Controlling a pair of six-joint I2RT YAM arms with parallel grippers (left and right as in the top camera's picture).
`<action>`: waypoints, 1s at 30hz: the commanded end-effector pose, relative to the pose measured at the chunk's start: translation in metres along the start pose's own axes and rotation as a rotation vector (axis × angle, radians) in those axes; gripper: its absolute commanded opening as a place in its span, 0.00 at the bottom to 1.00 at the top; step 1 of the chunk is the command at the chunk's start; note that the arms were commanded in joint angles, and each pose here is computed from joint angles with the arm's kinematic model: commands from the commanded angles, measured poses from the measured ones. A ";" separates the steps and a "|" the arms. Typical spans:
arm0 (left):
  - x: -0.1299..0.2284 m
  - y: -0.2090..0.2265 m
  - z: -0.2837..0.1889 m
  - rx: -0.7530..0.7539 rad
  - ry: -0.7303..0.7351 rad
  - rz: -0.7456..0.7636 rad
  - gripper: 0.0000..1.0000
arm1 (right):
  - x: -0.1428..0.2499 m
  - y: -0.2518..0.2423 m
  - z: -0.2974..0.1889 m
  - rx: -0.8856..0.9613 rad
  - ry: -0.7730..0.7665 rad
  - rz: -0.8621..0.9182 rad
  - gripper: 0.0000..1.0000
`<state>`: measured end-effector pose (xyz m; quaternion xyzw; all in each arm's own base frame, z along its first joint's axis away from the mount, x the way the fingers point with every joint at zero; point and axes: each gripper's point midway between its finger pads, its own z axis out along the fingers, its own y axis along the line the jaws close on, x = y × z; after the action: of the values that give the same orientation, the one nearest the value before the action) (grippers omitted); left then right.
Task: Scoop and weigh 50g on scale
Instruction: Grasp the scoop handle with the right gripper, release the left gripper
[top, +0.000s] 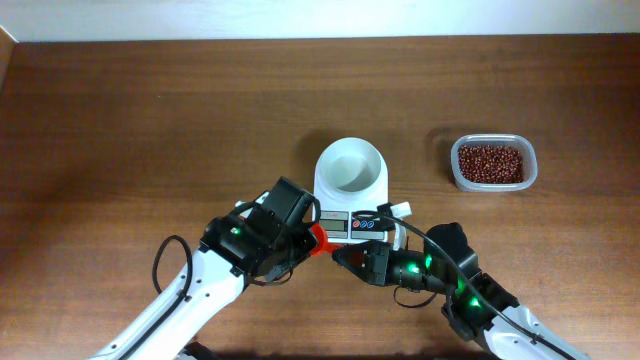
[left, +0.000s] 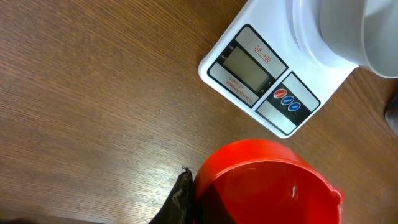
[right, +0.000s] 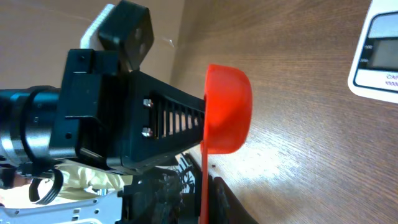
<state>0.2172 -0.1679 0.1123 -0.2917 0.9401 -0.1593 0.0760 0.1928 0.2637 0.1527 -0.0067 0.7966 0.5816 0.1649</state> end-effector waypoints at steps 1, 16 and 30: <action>-0.001 0.000 -0.003 0.002 -0.011 0.017 0.00 | -0.003 0.012 0.001 -0.029 -0.002 -0.034 0.18; 0.002 0.002 -0.003 -0.005 0.004 0.017 0.00 | -0.011 0.007 0.001 -0.004 -0.048 -0.033 0.18; 0.001 0.001 -0.003 0.002 0.000 0.017 0.00 | -0.007 0.009 0.001 -0.016 -0.024 -0.033 0.17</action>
<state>0.2158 -0.1672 0.1117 -0.2918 0.9406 -0.1573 0.0735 0.1980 0.2623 0.1517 0.0019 0.7981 0.5762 0.1760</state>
